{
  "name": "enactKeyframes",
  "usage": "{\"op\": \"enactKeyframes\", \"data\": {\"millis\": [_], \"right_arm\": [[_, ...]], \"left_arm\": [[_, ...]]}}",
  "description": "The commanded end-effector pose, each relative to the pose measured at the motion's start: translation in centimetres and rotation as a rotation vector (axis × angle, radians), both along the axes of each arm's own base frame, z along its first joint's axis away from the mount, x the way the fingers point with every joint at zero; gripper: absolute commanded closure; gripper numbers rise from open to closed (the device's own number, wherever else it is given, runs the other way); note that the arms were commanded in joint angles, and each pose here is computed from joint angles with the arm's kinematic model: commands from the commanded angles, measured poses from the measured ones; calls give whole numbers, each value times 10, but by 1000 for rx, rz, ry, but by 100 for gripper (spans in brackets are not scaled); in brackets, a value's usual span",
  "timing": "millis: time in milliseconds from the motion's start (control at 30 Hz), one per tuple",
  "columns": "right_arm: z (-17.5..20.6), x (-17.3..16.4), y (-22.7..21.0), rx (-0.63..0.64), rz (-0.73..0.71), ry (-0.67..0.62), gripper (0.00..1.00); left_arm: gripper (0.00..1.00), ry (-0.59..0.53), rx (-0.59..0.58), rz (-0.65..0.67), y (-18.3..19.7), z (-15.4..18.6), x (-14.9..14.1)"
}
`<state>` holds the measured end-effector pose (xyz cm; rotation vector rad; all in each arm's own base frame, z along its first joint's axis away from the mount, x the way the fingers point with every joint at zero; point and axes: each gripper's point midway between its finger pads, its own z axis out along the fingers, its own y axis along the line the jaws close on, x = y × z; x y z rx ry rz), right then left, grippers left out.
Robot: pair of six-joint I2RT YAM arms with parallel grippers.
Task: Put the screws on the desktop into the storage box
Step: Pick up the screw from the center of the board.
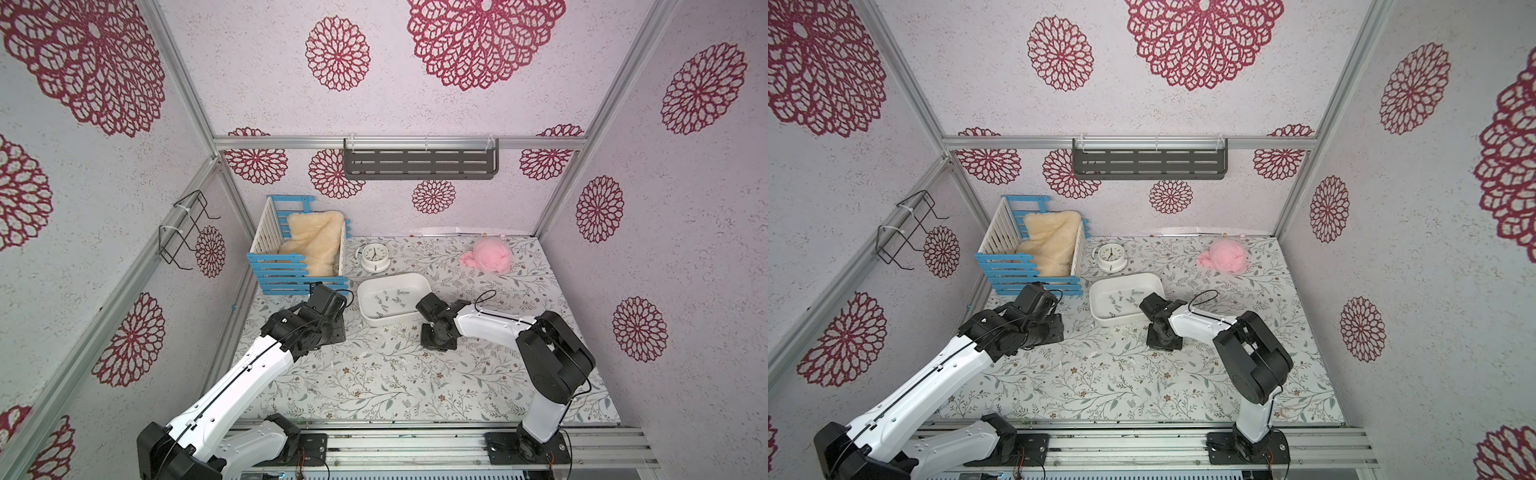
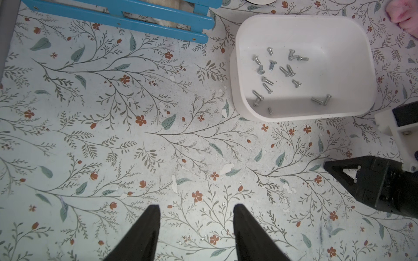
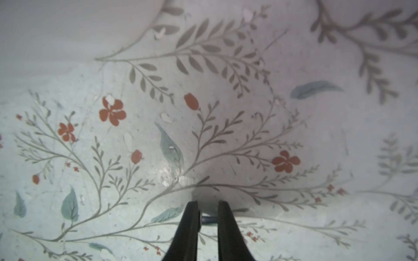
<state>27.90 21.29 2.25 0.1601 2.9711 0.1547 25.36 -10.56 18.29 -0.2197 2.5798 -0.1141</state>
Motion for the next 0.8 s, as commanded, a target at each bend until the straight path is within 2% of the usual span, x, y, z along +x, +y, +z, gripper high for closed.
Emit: {"op": "enactKeyframes", "data": {"millis": [0,367,633,767], "right_arm": [[23,0,2,-8,13,-15,86],[66,12,15,28,24,-77,86],[124,51,42,62,55,-179,86],[137,76,60,61,77,-210,86]], "left_arm": [[43,-17,-11,7,0,3,2],[42,-21,-10,4,0,4,3],[43,-25,-15,4,-1,6,2],[43,-29,-17,5,0,7,2]]}}
